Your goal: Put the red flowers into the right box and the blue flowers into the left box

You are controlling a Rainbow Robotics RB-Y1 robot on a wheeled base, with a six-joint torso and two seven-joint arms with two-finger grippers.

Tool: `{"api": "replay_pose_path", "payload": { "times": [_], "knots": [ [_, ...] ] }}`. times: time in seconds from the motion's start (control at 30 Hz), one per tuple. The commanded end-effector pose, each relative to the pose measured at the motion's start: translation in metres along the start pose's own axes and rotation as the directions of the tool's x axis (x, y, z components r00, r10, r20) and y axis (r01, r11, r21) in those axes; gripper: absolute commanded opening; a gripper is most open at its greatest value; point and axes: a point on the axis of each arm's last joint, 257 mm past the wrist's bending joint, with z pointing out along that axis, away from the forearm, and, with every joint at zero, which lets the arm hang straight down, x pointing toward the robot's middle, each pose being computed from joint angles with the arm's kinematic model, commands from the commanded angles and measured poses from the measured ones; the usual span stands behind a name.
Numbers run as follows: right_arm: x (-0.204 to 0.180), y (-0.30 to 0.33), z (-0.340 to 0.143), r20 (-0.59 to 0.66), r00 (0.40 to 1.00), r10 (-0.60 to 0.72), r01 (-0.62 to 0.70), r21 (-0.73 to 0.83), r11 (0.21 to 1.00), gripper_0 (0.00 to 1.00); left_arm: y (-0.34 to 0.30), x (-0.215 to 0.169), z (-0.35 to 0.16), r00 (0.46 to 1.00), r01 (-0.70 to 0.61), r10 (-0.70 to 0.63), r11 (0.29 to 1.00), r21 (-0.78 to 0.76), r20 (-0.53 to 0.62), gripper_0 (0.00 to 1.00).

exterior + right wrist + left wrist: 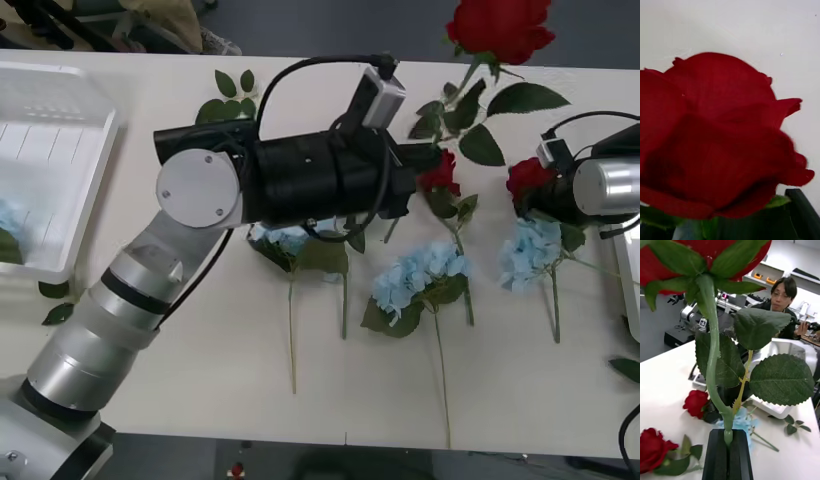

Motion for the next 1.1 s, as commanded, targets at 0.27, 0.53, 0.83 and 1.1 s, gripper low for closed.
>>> {"api": "replay_pose_path", "payload": {
  "times": [0.27, 0.53, 0.83, 1.1],
  "knots": [
    [-0.023, 0.003, -0.004, 0.038, 0.998, -0.057, 0.056, 0.013, 0.998, 0.00, -0.016, -0.039, 0.010, 0.995, -0.024, 0.023, 1.000, 0.015, 0.100, 0.00],
    [-0.026, -0.006, -0.008, 0.041, 0.999, -0.031, 0.030, 0.013, 0.999, 0.00, -0.013, -0.039, 0.008, 0.994, -0.022, 0.021, 1.000, 0.007, 0.103, 0.00],
    [-0.044, -0.017, -0.038, 0.043, 0.999, 0.011, -0.010, -0.014, 1.000, 0.00, -0.013, -0.039, 0.008, 0.994, -0.022, 0.021, 1.000, 0.007, 0.103, 0.00],
    [-0.060, -0.024, -0.082, 0.101, 0.993, 0.056, -0.050, -0.065, 0.997, 0.00, -0.013, -0.039, 0.008, 0.994, -0.022, 0.021, 1.000, 0.007, 0.103, 0.00]
  ]
}}
